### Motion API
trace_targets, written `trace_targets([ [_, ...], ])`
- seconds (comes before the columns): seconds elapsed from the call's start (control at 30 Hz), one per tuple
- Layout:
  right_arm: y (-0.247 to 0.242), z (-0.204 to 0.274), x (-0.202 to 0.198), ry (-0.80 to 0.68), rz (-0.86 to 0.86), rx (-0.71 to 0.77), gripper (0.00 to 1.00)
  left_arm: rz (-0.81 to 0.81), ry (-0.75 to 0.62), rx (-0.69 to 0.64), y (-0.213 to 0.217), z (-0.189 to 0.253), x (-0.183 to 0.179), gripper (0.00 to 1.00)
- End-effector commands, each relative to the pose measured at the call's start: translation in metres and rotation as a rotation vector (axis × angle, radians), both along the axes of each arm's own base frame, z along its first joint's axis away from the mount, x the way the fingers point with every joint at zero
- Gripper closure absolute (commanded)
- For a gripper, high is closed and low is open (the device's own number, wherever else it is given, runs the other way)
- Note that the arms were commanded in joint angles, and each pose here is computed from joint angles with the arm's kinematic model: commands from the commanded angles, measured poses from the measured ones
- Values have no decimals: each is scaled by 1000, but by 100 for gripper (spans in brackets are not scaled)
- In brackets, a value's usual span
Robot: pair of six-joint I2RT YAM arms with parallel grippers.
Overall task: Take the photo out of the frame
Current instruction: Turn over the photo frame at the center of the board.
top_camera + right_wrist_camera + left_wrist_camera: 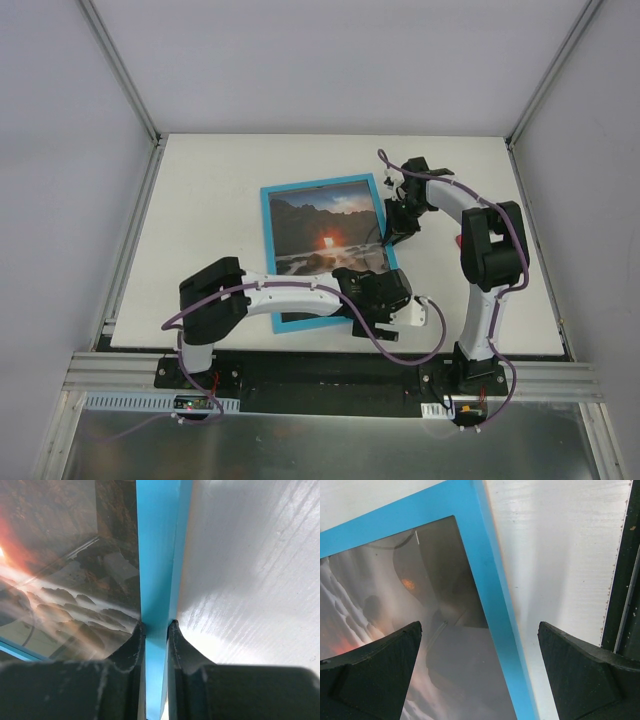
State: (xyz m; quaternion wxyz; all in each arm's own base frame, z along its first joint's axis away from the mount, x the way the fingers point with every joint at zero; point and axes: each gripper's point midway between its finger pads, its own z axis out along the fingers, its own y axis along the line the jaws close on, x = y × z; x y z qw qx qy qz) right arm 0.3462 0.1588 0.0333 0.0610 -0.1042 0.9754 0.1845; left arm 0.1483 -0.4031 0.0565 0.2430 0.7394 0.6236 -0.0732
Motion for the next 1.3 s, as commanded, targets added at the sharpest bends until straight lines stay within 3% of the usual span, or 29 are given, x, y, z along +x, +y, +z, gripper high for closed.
trace_targets([
  [0.0,20,55,4,-66,5,130,100,25,-61,-9,-13,4,-1,1],
  [0.27,19,60,2,-67,-3,144,100,53,-121,-9,-23,1,-1,1],
  [0.63,19,62,2,-53,-20,170,100,124,-448,-3,-29,-12,25,1],
  [0.97,19,66,2,-41,-36,208,100,133,-618,8,-27,-20,24,1],
  [1.13,19,67,2,-32,-46,221,100,107,-696,12,-28,-24,23,7],
  [1.27,19,64,1,-21,-46,226,100,105,-745,13,-28,-21,27,26],
])
